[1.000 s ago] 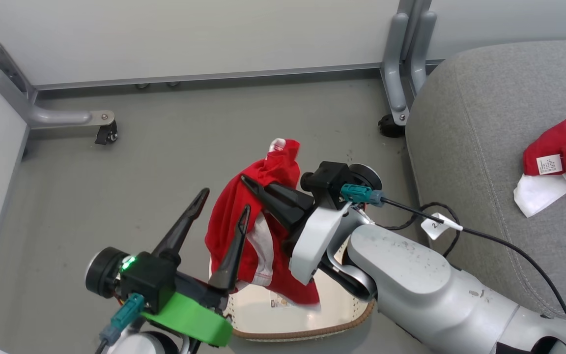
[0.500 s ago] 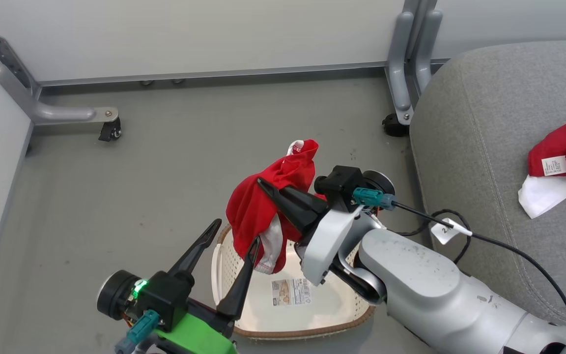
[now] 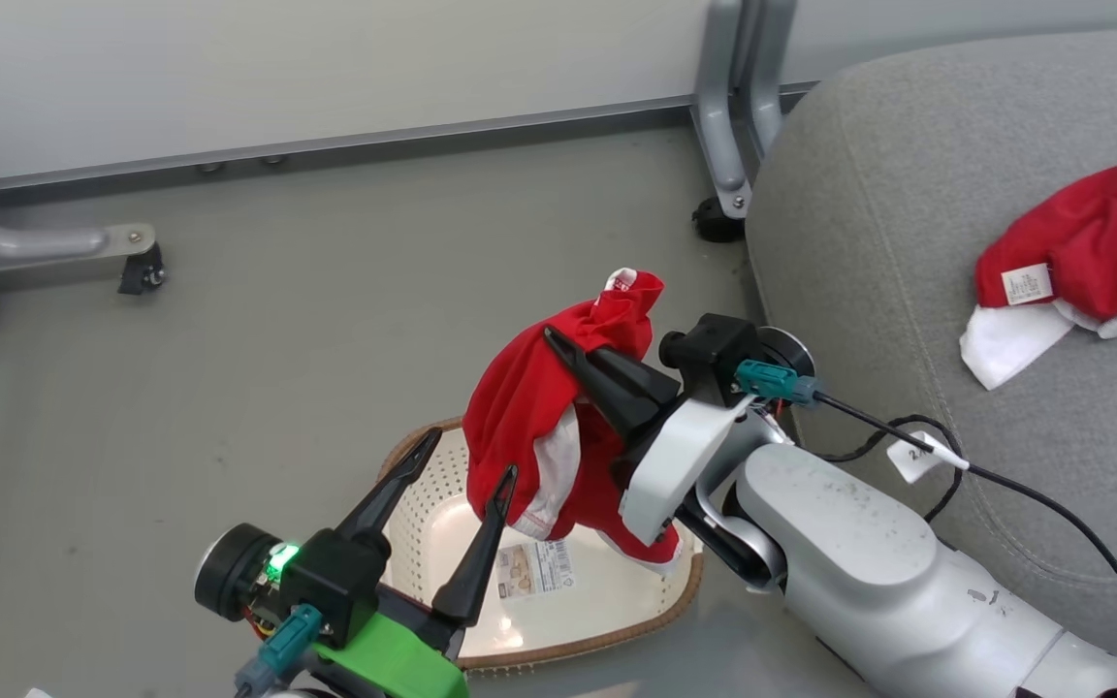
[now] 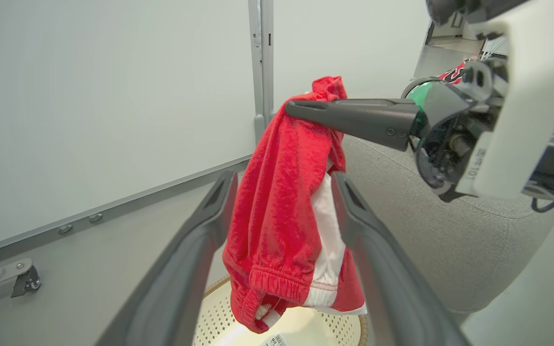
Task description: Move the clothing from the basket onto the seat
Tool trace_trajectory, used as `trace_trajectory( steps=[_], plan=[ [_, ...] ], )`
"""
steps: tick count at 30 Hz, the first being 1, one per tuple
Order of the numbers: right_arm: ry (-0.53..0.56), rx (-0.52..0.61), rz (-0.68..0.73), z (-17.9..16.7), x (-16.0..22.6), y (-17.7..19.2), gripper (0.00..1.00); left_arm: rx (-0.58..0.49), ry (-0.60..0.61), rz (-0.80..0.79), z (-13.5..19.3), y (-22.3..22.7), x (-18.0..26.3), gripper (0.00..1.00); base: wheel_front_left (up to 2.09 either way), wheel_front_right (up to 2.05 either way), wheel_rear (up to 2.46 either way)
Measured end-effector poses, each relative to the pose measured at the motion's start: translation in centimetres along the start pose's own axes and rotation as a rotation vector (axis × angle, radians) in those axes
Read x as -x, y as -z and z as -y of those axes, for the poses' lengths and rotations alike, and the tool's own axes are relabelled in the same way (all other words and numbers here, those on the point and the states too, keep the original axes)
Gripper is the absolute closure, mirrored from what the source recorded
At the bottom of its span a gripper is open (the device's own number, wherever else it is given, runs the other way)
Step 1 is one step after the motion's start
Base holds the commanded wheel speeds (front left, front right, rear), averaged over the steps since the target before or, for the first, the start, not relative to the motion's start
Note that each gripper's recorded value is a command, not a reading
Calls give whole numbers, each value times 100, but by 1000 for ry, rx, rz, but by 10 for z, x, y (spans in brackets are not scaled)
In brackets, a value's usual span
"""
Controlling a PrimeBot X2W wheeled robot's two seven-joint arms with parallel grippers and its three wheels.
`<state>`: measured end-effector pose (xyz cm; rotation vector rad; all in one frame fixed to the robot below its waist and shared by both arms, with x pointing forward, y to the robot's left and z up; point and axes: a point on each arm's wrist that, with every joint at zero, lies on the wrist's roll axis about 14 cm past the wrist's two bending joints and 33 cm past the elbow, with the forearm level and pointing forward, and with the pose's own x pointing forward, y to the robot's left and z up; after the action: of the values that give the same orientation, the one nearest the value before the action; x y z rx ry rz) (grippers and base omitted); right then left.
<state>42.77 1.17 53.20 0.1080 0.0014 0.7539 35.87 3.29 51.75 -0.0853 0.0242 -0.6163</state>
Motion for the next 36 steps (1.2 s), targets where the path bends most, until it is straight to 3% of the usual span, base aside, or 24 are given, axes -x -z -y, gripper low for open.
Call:
trace_trajectory(
  steps=[17,28,36],
  plan=[
    [406,4,35,101,97,-6,100,9,371,-29,85,13,-55,0,0,0,0],
    [626,31,61,156,151,-16,100,36,512,-44,115,24,-79,0,0,0,0],
    [765,213,152,235,173,-84,100,29,533,23,103,18,-107,0,0,0,0]
  ],
)
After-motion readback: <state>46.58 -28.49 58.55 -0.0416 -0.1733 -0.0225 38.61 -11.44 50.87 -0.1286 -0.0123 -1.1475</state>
